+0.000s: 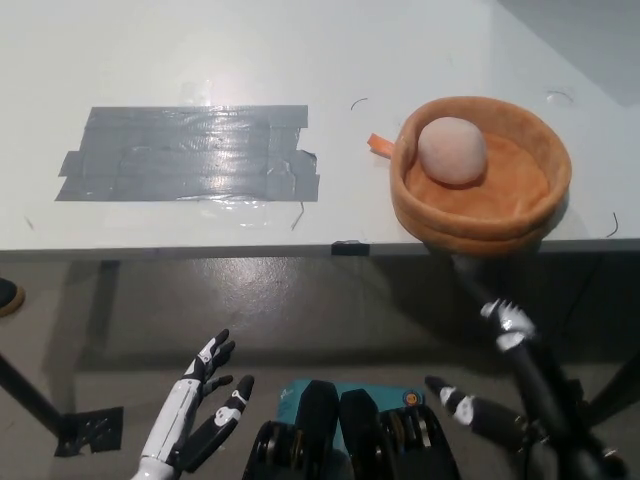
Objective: An emotional support dumpling is kept in a soft plate infront in the middle of the desk infront of the robot. The robot extends its right arm to pick up the dumpling and hands it to a person
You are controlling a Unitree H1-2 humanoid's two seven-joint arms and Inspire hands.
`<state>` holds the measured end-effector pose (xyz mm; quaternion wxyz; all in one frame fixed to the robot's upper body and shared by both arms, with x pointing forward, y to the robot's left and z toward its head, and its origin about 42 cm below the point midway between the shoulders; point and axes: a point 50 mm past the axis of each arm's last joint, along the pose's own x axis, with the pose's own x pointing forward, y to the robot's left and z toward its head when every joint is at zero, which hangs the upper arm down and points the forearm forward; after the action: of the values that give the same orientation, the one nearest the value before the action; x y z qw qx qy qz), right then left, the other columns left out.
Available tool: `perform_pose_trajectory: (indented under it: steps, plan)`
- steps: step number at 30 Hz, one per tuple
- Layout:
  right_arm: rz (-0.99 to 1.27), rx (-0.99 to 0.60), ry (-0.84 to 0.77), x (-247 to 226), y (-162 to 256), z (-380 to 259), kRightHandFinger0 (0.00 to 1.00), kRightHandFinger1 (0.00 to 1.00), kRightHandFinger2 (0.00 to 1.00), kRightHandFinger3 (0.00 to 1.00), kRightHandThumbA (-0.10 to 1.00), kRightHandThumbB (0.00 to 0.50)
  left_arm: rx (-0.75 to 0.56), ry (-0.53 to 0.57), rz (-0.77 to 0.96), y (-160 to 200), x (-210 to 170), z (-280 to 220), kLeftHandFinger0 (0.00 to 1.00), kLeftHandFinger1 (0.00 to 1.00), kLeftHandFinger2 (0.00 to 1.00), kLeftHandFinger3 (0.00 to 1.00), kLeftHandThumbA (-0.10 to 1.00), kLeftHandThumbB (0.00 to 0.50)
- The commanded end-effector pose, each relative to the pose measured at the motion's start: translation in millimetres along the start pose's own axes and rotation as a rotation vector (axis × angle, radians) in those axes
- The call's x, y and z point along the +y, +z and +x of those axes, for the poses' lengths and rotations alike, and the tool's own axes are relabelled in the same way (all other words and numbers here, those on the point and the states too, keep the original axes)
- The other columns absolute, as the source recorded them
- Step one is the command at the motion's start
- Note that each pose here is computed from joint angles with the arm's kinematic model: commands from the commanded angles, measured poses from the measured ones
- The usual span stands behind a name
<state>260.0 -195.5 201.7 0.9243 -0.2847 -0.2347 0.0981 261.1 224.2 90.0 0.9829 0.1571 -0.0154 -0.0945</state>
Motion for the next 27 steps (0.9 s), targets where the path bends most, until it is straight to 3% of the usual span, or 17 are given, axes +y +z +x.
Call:
perform_pose_trajectory:
  steps: [1,2,5,6,11,16,23,27]
  plan:
    - [-0.08,-0.194,-0.088,-115.1,86.8,56.6,1.0,1.0,1.0,1.0,0.92,0.451,-0.099,-0.015,0.041,18.4,7.6,9.4,0.93,1.0,1.0,1.0,0.7,0.036]
    - [-0.093,-0.178,-0.061,-126.9,88.8,75.2,1.0,1.0,1.0,1.0,0.94,0.467,-0.101,-0.013,0.043,18.7,8.5,9.6,0.93,1.0,1.0,1.0,0.7,0.031]
    - [-0.153,-0.116,0.014,-146.2,83.6,124.6,1.0,1.0,1.0,1.0,1.0,0.4,-0.097,-0.009,0.041,18.6,10.3,9.6,0.93,1.0,1.0,1.0,0.71,0.043]
    - [-0.188,-0.096,0.048,-151.6,79.7,143.6,1.0,1.0,1.0,1.0,1.0,0.399,-0.096,-0.009,0.039,18.9,10.6,10.0,0.93,1.0,1.0,1.0,0.71,0.044]
    - [-0.256,0.074,0.141,-151.5,56.4,221.5,1.0,1.0,1.0,1.0,1.0,0.477,-0.103,-0.006,0.031,20.6,10.3,14.1,0.95,1.0,1.0,1.0,0.69,0.045]
    - [-0.282,0.251,0.232,-140.0,27.2,279.2,1.0,1.0,1.0,1.0,1.0,0.437,-0.112,-0.014,0.026,22.2,8.1,18.0,0.94,1.0,1.0,1.0,0.67,0.039]
    - [-0.241,0.437,0.316,-114.5,-5.0,324.2,1.0,1.0,1.0,1.0,1.0,0.485,-0.124,-0.016,0.038,27.8,9.4,22.3,0.95,1.0,1.0,1.0,0.68,0.029]
    - [-0.227,0.501,0.361,-96.2,-15.9,334.6,1.0,1.0,1.0,1.0,1.0,0.44,-0.14,-0.014,0.038,30.2,9.0,24.9,0.92,1.0,1.0,1.0,0.65,0.02]
